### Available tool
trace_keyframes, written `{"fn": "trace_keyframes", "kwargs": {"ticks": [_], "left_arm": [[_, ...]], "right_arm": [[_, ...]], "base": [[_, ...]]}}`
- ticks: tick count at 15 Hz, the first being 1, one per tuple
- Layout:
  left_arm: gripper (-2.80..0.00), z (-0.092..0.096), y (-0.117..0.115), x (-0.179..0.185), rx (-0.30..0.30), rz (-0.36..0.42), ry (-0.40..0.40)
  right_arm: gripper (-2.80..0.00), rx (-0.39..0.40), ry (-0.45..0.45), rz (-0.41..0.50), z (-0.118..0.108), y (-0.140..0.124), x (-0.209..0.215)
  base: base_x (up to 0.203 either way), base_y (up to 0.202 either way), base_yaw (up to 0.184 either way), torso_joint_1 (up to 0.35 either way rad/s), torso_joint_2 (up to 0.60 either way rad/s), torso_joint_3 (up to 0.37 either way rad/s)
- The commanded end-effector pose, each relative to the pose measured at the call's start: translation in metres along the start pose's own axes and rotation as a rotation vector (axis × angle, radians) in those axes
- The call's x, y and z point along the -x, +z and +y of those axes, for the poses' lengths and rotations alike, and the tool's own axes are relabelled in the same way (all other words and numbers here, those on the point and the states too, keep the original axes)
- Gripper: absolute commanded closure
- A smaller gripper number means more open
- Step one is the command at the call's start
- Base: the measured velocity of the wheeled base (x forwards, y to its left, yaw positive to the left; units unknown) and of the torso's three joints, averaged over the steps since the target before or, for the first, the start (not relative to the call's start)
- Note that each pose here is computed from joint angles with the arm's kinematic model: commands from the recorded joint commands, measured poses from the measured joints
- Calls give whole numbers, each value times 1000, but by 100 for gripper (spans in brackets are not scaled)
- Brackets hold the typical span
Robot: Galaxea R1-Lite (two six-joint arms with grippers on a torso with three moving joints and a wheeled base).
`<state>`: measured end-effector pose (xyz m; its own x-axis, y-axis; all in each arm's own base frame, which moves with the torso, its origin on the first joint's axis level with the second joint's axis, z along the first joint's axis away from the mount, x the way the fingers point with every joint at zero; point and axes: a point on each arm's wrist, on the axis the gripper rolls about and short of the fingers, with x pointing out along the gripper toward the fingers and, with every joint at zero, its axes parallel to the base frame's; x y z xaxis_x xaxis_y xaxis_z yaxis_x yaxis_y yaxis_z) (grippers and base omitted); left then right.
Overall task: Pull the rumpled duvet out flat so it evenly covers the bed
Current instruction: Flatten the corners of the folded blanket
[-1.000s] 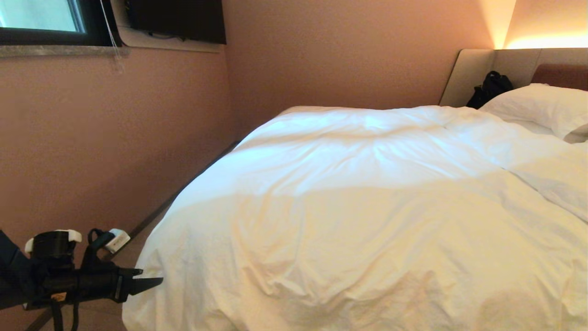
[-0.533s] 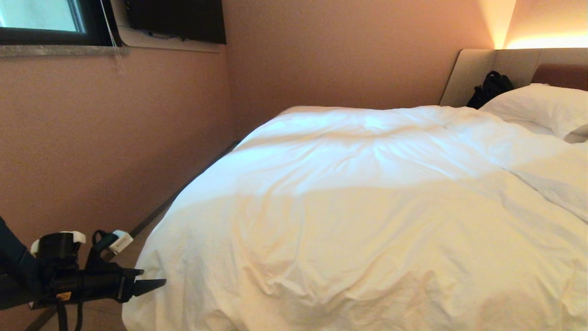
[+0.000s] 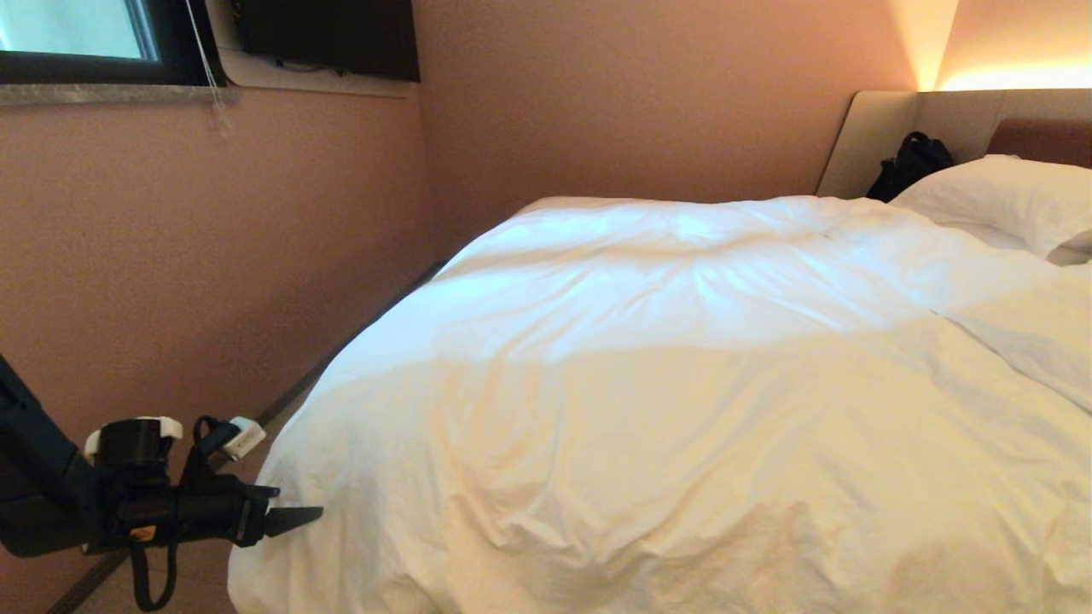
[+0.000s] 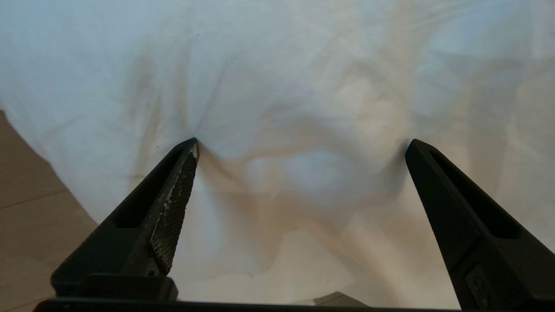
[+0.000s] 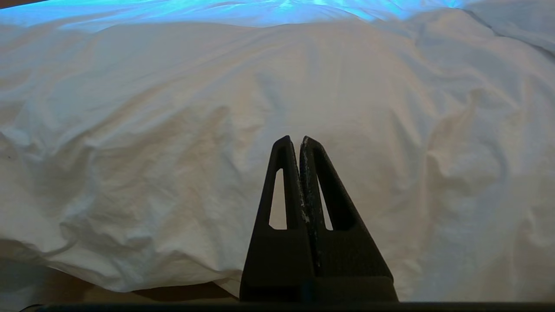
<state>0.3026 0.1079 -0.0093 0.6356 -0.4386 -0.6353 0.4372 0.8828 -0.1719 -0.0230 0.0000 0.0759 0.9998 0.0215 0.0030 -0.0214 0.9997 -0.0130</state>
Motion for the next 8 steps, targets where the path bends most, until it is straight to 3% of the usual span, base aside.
{"fn": "trace_keyframes", "kwargs": {"ticks": [1, 8], "left_arm": [[-280, 1, -1, -7, -5, 6, -8], [-280, 1, 4, -17, -29, 22, 8]], "right_arm": [[0, 1, 2, 1, 0, 0, 0], [0, 1, 2, 1, 0, 0, 0]], "base": [[0, 0, 0, 0, 0, 0], [0, 0, 0, 0, 0, 0]]}}
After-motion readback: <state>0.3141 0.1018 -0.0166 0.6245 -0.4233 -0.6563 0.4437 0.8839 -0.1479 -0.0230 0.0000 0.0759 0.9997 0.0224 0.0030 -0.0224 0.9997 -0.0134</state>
